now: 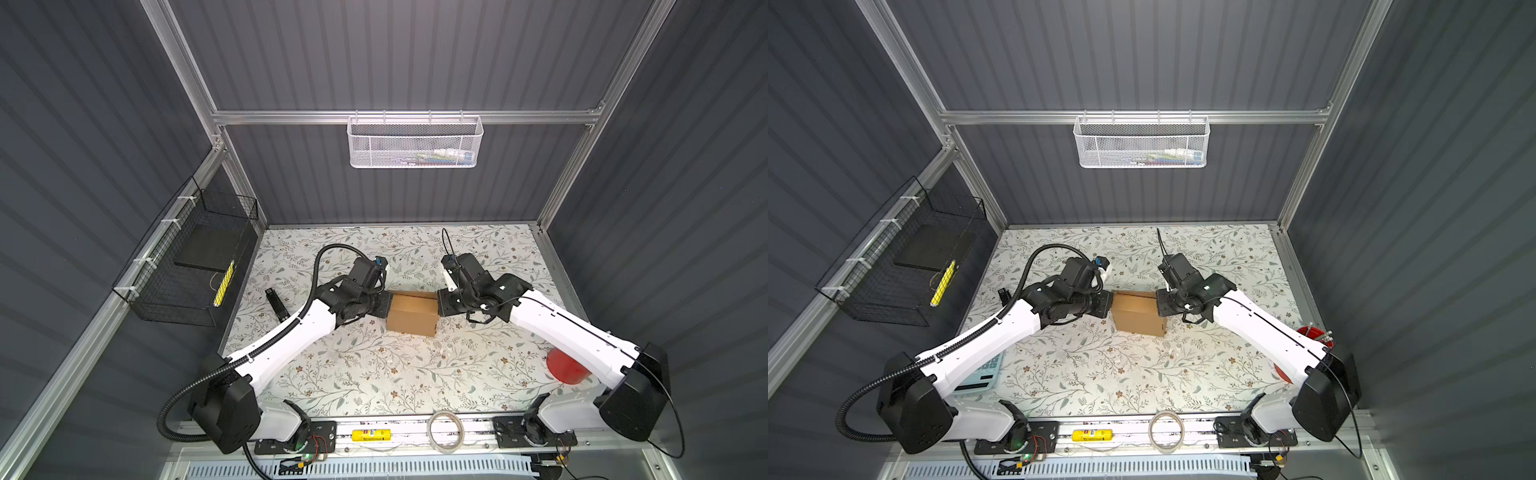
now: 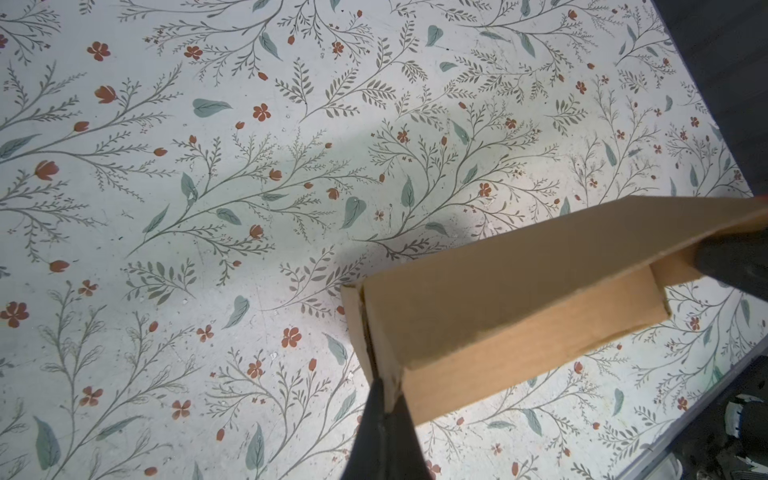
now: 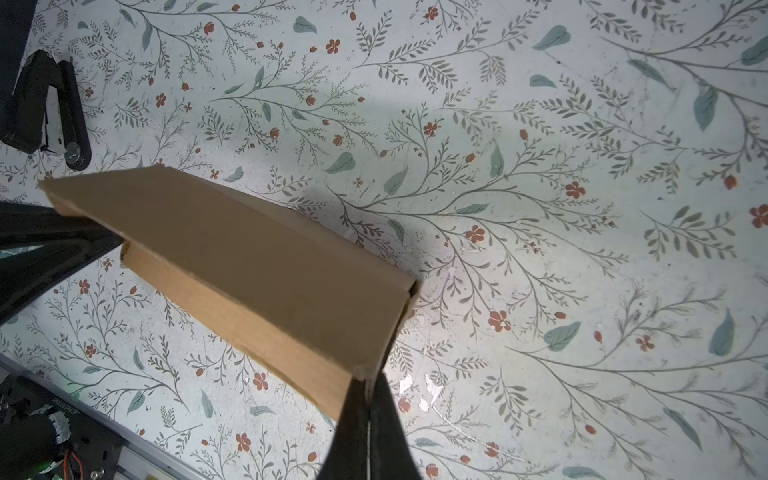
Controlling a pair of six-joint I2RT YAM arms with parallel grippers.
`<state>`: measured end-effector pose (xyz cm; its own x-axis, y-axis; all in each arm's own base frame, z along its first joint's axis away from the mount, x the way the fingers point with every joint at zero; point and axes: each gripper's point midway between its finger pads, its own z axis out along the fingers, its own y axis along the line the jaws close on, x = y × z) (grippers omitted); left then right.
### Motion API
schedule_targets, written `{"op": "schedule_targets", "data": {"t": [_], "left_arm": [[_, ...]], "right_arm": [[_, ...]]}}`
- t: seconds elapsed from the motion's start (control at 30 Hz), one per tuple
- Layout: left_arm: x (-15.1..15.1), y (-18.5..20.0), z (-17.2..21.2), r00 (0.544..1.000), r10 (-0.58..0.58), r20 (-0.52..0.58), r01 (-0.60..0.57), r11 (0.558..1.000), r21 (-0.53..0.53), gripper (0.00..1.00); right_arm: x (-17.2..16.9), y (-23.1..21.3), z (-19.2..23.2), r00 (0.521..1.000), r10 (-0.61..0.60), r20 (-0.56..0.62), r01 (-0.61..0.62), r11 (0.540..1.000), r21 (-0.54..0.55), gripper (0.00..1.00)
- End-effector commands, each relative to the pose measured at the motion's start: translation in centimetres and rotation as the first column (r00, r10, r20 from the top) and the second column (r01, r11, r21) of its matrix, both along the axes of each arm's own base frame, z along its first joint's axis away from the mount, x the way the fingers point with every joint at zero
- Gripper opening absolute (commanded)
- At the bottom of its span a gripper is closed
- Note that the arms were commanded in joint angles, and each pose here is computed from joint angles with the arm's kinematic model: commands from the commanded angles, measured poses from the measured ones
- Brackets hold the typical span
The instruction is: Fold the paper box
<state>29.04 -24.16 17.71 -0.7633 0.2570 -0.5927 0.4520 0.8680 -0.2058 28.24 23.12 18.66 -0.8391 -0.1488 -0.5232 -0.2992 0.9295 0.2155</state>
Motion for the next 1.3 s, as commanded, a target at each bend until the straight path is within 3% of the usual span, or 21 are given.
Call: {"op": "schedule_targets", "data": {"t": [0.0,0.1,0.3,0.5,0.7,0.9,1.27], "left_arm": [[-1.3,1.7,-2.6,0.997,0.007,-0.078,0.002,0.994,0.112,0.0],[-1.3,1.7,-2.6,0.997,0.011,-0.081,-0.002,0.995,0.103,0.0],[-1.3,1.6,-3.0,0.996,0.02,-0.087,-0.011,0.995,0.095,0.0],[-1.2,1.6,-3.0,0.996,0.026,-0.084,-0.019,0.996,0.088,0.0],[-1.2,1.5,-2.9,0.996,0.029,-0.08,-0.022,0.997,0.078,0.0],[-1.1,1.3,-2.8,0.996,0.028,-0.081,-0.023,0.997,0.069,0.0],[-1.3,1.4,-2.8,0.997,0.029,-0.076,-0.024,0.998,0.066,0.0]], "right_arm": [[-1.0,-0.5,-1.9,0.998,0.01,-0.066,-0.013,0.999,-0.048,0.05],[-1.0,-0.4,-1.7,0.998,0.01,-0.063,-0.013,0.999,-0.044,0.07],[-0.9,-0.1,-0.2,0.999,0.054,-0.009,-0.054,0.998,-0.025,0.27],[-1.0,-1.3,2.0,0.987,0.135,0.09,-0.124,0.985,-0.116,0.4],[-1.1,-2.5,4.0,0.955,0.229,0.189,-0.189,0.96,-0.208,0.46],[-1.4,-1.8,4.9,0.876,0.392,0.28,-0.309,0.903,-0.299,0.51],[-2.0,0.8,3.8,0.701,0.64,0.313,-0.478,0.748,-0.46,0.71]]}}
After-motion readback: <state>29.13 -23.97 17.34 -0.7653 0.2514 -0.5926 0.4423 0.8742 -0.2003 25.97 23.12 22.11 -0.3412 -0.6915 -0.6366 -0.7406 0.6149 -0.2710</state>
